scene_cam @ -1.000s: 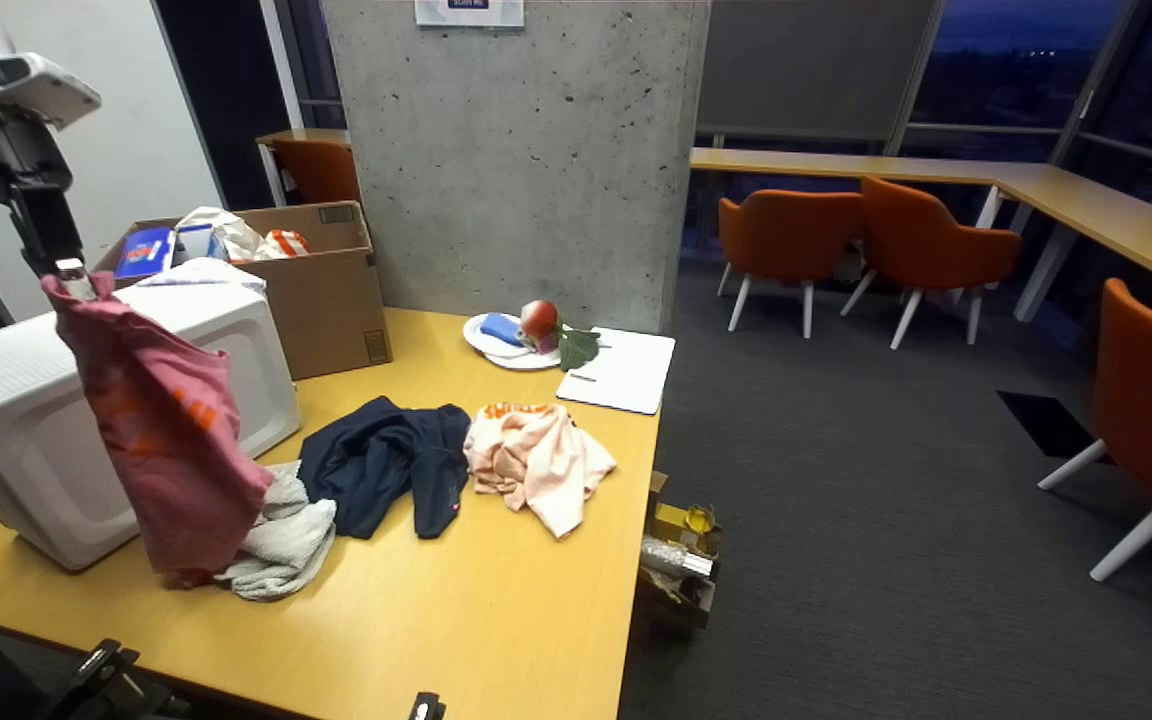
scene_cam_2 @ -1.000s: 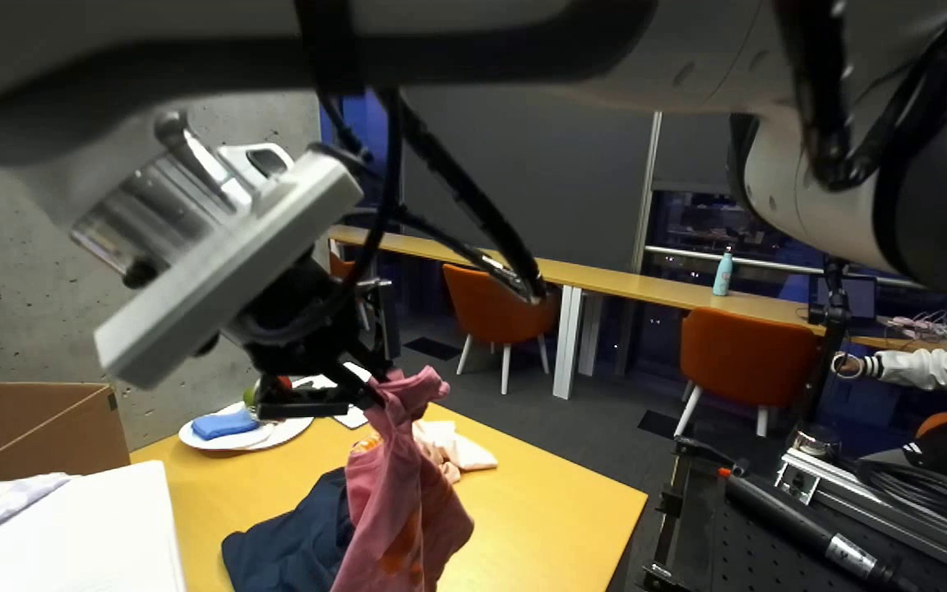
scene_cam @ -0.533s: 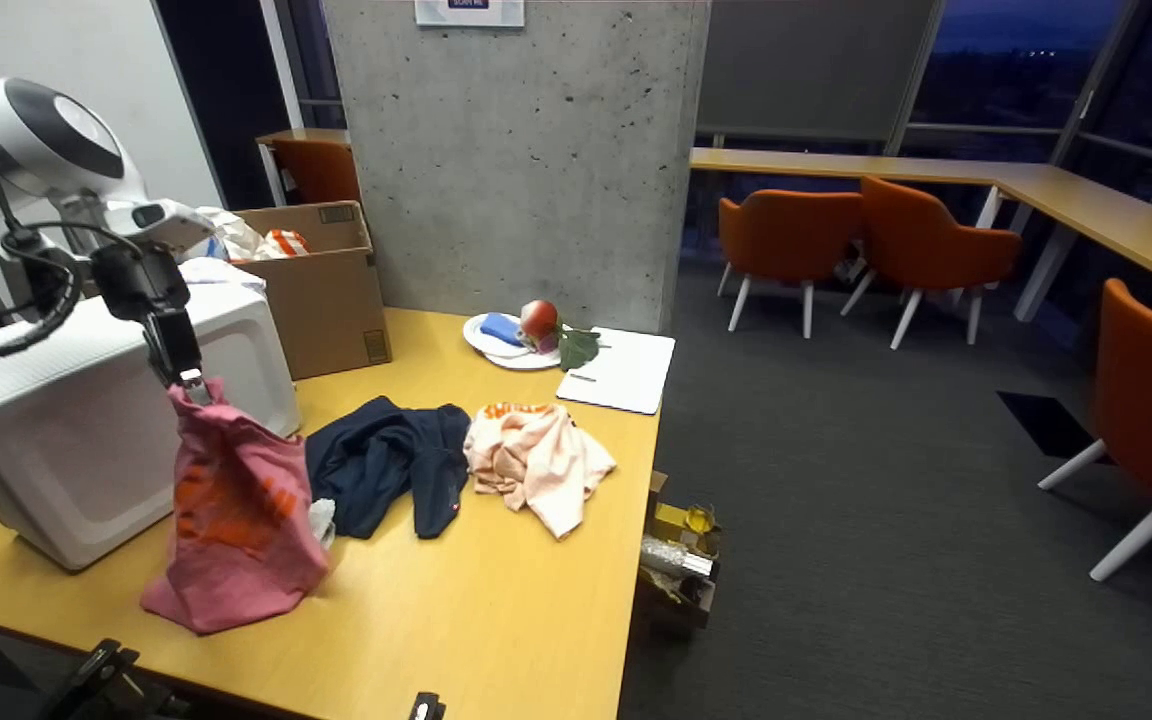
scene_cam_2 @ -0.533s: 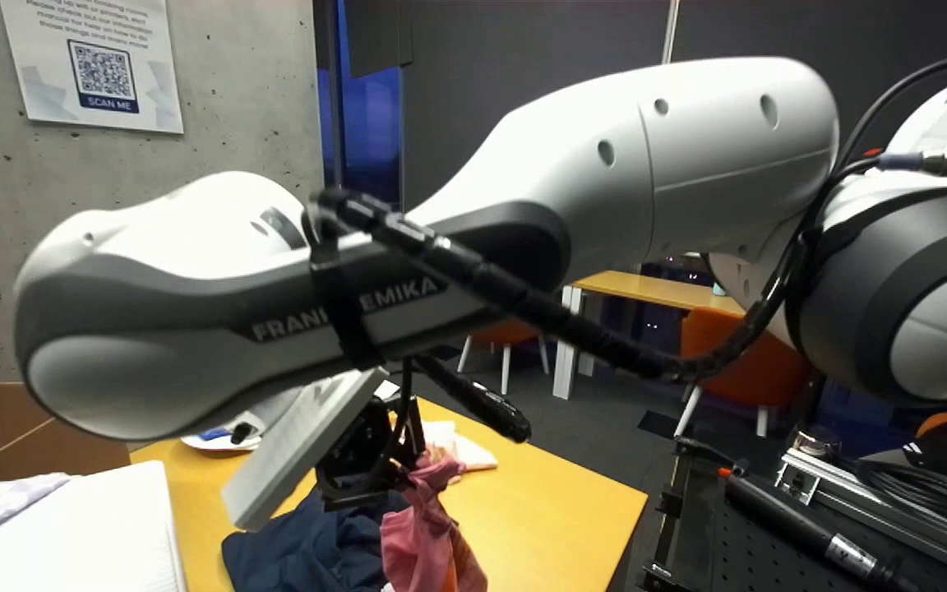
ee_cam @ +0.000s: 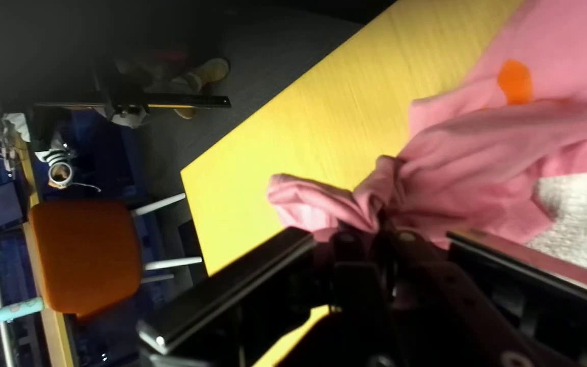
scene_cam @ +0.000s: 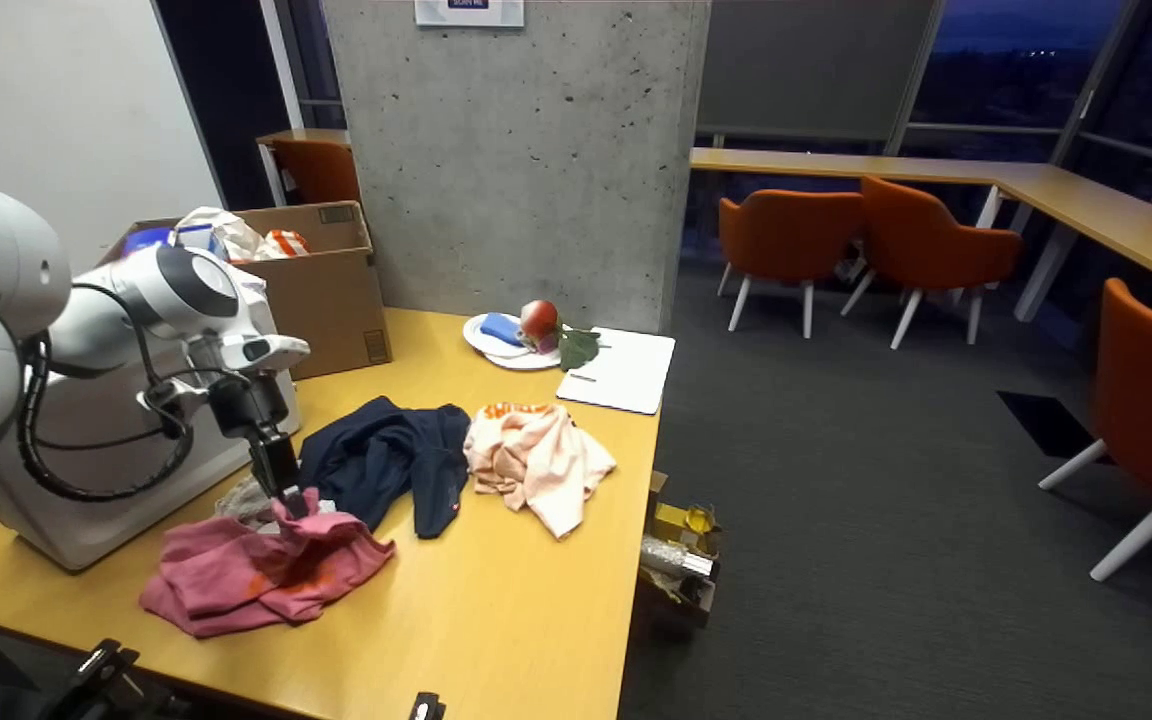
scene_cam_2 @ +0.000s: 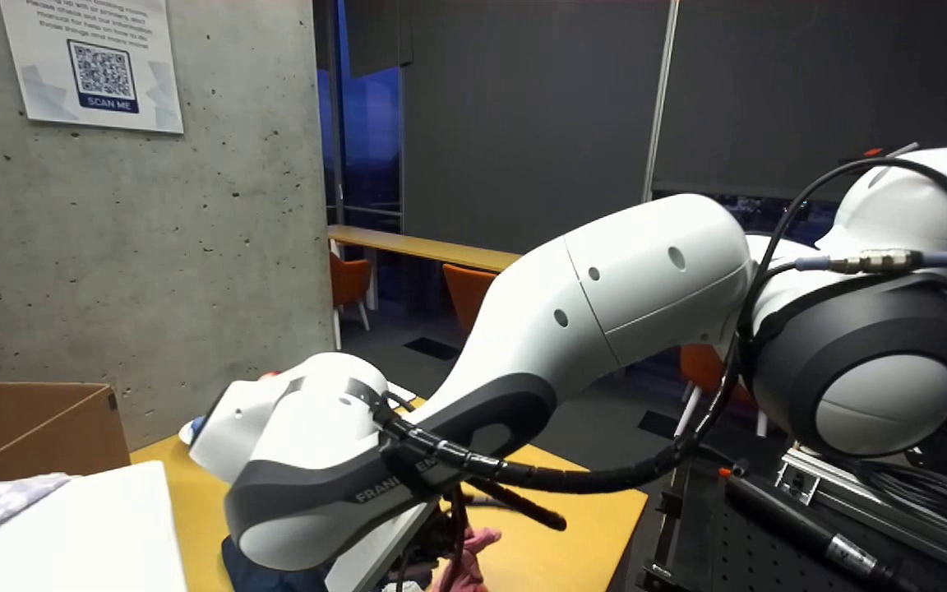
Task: Put the clothes on top of the basket on the table
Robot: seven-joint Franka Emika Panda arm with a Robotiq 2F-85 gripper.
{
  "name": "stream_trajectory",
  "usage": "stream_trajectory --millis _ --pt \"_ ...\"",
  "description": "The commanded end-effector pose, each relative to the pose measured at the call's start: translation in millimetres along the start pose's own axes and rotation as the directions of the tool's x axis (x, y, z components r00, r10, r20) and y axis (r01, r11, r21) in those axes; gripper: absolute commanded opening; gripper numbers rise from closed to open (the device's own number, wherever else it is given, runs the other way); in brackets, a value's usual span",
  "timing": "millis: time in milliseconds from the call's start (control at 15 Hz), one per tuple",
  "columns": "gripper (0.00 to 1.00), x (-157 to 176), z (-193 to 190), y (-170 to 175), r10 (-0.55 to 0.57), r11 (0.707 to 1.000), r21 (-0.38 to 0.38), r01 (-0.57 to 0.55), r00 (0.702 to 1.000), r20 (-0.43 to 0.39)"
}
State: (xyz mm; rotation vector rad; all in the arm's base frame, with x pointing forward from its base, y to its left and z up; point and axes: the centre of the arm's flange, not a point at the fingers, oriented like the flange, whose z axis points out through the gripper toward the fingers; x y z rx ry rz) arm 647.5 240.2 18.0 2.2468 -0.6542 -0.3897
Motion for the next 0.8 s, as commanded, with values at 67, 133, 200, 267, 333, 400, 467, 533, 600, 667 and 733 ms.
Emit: stream_trajectory --millis 67,133,200,267,333,400,467,533,600,667,733 --pt "0.47 9.2 105.6 14.6 0.060 0.997 0.045 -0.057 0.996 -0.059" --pt "0.53 15.3 123.3 13.7 0.073 0.996 0.062 -0.068 0.994 -0.080" --pt "0.62 22.9 141.2 13.6 0.085 0.994 0.076 -0.077 0.991 -0.102" --pt "0.68 27.8 157.0 17.1 0.100 0.992 0.092 -0.089 0.987 -0.123" --pt "0.76 32.7 174.0 19.7 0.109 0.990 0.103 -0.094 0.984 -0.143" --pt "0.82 37.1 177.0 30.7 0.117 0.990 0.101 -0.102 0.980 -0.162" --pt "0.89 39.6 179.7 39.1 0.131 0.987 0.113 -0.112 0.976 -0.173" --pt "0.97 43.3 184.5 46.5 0.144 0.984 0.127 -0.121 0.971 -0.192" --pt "1.00 45.7 187.5 55.1 0.160 0.980 0.153 -0.128 0.964 -0.215" --pt "1.00 47.6 189.8 63.8 0.176 0.974 0.186 -0.132 0.954 -0.243" --pt "1.00 48.7 191.3 71.8 0.190 0.966 0.224 -0.129 0.943 -0.273"
